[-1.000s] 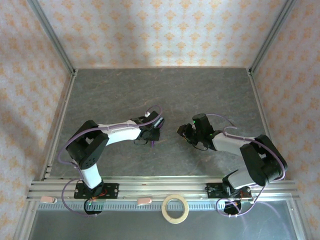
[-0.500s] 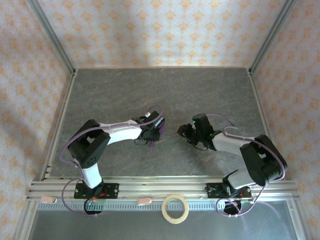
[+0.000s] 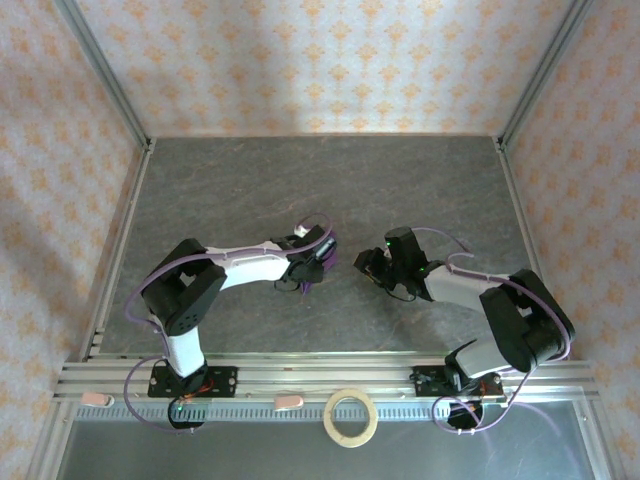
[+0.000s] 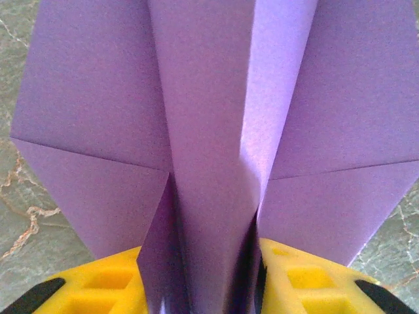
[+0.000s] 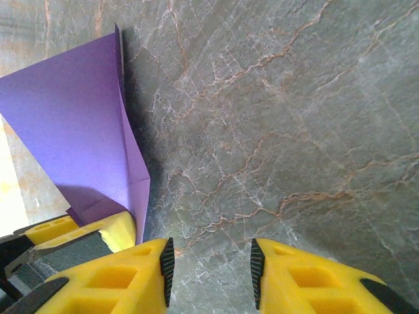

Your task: Fold a paper plane with a square sheet of paper (pick it up from the middle)

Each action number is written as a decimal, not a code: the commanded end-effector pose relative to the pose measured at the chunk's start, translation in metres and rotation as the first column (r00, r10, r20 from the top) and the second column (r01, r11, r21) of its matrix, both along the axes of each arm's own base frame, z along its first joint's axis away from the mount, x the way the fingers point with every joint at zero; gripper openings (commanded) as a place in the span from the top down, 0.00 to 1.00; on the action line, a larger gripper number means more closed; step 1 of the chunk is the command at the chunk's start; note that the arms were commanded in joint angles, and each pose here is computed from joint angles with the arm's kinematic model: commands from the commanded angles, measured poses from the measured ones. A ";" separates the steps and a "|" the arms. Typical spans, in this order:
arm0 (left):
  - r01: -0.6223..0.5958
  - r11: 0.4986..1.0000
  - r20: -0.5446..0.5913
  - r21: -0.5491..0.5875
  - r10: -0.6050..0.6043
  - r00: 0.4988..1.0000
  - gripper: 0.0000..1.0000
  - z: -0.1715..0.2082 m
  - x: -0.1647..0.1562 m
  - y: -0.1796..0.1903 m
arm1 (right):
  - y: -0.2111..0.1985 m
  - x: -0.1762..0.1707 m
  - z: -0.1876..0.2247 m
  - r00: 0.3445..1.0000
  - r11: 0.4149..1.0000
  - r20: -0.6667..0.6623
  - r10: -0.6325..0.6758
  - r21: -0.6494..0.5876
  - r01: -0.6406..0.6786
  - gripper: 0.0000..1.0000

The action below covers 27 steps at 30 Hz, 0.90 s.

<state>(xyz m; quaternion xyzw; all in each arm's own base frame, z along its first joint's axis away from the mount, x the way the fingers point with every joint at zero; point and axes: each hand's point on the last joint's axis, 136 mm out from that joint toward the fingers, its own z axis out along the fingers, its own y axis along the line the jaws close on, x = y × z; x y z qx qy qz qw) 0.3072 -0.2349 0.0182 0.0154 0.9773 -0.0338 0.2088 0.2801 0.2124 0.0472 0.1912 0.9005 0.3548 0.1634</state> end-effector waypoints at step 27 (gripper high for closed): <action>-0.336 0.939 0.443 -0.070 0.330 0.833 0.25 0.133 0.011 0.110 | -0.246 0.044 0.140 0.600 0.327 0.773 -0.205 -0.524 0.786 0.12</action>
